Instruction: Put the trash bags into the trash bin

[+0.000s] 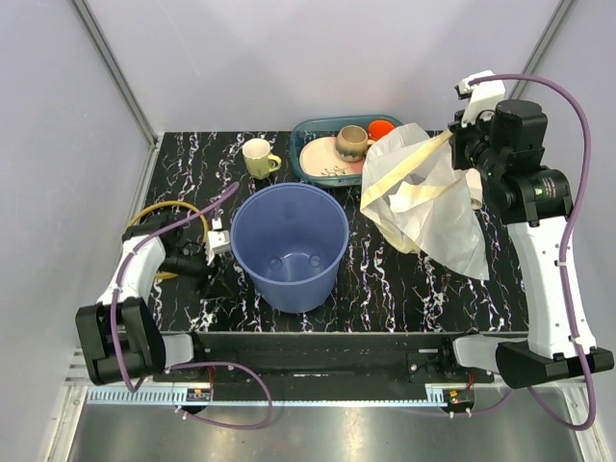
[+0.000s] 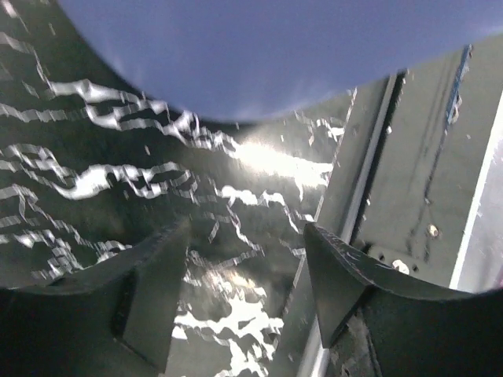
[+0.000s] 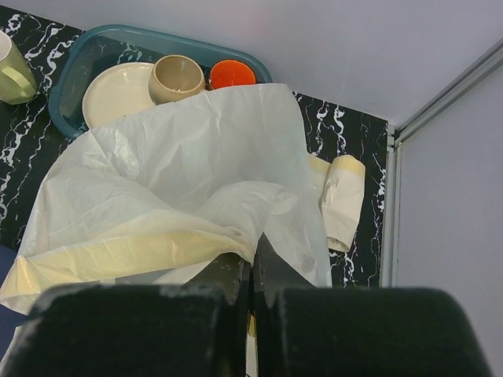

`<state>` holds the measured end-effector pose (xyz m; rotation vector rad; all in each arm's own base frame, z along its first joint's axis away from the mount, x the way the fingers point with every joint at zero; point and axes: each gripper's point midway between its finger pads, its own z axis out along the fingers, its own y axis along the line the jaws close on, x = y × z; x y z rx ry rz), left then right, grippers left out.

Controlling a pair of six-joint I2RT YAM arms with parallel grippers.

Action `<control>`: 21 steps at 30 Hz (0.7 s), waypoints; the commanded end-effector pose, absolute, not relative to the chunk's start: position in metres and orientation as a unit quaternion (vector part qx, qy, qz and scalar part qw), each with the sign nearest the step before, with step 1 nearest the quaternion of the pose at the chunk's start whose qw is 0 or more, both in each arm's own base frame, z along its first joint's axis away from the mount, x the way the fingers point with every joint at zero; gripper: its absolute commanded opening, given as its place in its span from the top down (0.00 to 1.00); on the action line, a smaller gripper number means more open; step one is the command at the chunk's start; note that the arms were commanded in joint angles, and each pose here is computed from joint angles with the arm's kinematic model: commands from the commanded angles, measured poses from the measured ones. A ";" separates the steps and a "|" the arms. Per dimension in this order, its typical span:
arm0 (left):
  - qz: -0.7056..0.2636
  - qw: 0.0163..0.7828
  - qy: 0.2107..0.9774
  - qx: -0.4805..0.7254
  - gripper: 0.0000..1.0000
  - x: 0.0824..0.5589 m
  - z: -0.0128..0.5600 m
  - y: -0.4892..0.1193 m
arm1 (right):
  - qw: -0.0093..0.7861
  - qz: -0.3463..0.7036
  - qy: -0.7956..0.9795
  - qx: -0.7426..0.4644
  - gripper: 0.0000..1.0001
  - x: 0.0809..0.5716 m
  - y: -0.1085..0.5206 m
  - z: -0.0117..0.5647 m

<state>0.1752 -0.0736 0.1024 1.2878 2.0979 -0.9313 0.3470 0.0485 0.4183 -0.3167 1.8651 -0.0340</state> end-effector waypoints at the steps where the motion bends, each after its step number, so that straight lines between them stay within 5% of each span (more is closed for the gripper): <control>1: -0.389 0.394 0.700 0.450 0.34 0.211 0.148 -0.123 | 0.594 -0.033 0.792 -0.135 1.00 0.346 0.041 0.429; 7: -0.433 0.438 0.709 0.343 0.30 0.231 0.170 -0.165 | 0.594 -0.066 0.793 -0.119 1.00 0.351 0.029 0.439; 16: -0.440 0.468 0.735 0.216 0.28 0.272 0.177 -0.184 | 0.727 0.016 0.678 -0.113 1.00 0.316 0.052 0.563; 21: -0.411 0.493 0.719 0.266 0.27 0.276 0.199 -0.178 | 0.810 0.062 0.570 -0.124 1.00 0.290 0.066 0.643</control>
